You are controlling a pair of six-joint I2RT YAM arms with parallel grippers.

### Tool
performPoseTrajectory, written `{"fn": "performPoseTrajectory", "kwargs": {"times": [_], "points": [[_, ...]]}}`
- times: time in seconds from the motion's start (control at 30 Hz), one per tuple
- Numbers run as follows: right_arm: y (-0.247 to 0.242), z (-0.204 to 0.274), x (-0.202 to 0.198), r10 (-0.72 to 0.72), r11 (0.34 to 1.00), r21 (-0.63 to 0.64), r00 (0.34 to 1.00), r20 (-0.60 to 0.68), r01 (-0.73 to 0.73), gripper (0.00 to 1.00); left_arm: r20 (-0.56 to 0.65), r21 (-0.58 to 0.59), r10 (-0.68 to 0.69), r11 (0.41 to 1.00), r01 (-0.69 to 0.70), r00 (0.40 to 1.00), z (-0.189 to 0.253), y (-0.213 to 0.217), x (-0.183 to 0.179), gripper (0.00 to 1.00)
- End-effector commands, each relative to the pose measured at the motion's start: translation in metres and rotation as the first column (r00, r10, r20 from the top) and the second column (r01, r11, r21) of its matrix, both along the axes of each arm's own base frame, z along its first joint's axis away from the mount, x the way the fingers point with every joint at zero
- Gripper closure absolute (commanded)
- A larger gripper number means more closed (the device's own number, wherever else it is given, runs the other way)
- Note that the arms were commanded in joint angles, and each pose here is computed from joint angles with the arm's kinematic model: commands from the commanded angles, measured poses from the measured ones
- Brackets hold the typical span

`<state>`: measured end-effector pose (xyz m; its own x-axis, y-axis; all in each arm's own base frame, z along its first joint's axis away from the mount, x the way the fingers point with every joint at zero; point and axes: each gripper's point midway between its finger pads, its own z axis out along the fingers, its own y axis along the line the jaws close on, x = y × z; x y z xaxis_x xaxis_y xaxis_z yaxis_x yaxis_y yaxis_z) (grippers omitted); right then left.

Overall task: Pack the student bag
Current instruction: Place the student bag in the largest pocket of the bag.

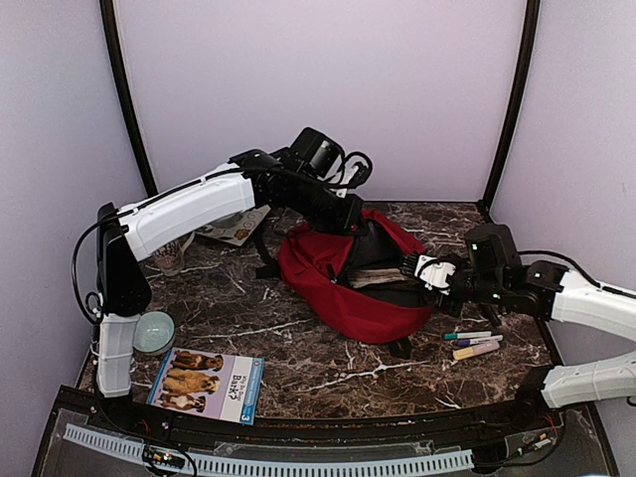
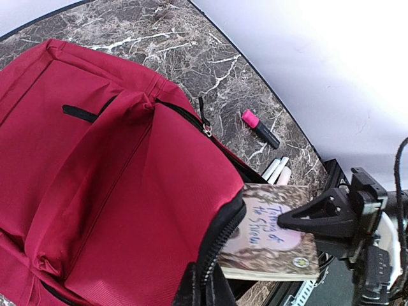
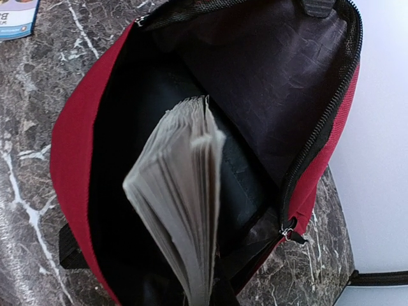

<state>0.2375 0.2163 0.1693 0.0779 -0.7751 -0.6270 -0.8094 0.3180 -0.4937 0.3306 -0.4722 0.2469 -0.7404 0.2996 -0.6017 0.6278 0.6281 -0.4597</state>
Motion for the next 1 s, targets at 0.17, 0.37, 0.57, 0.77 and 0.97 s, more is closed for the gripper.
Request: {"fn": "performPoseTrajectory", "kwargs": {"times": [0.17,0.37,0.57,0.77,0.97], "points": [[0.020,0.022,0.051,-0.139,0.988,0.089,0.972,0.187,0.124,1.00,0.078,-0.062,-0.035,0.997,0.040,0.996,0.053,0.005,-0.017,1.00],[0.034,0.021,0.076,-0.205,0.976,0.124,0.943,0.261,0.177,1.00,0.080,-0.065,-0.044,0.997,0.049,0.996,0.053,0.004,-0.018,1.00],[0.054,0.006,0.078,-0.161,0.984,0.119,0.936,0.313,0.129,1.00,0.084,-0.071,-0.043,0.996,0.050,0.996,0.055,0.003,-0.017,1.00],[0.054,-0.011,0.082,-0.184,0.981,0.107,0.936,0.299,0.159,0.81,0.086,-0.066,-0.035,0.997,0.041,0.996,0.054,0.005,-0.016,1.00],[0.074,-0.010,0.036,0.028,0.987,0.155,0.990,0.142,-0.050,0.06,0.082,-0.055,-0.033,0.998,0.038,0.996,0.052,0.007,-0.017,1.00]]}}
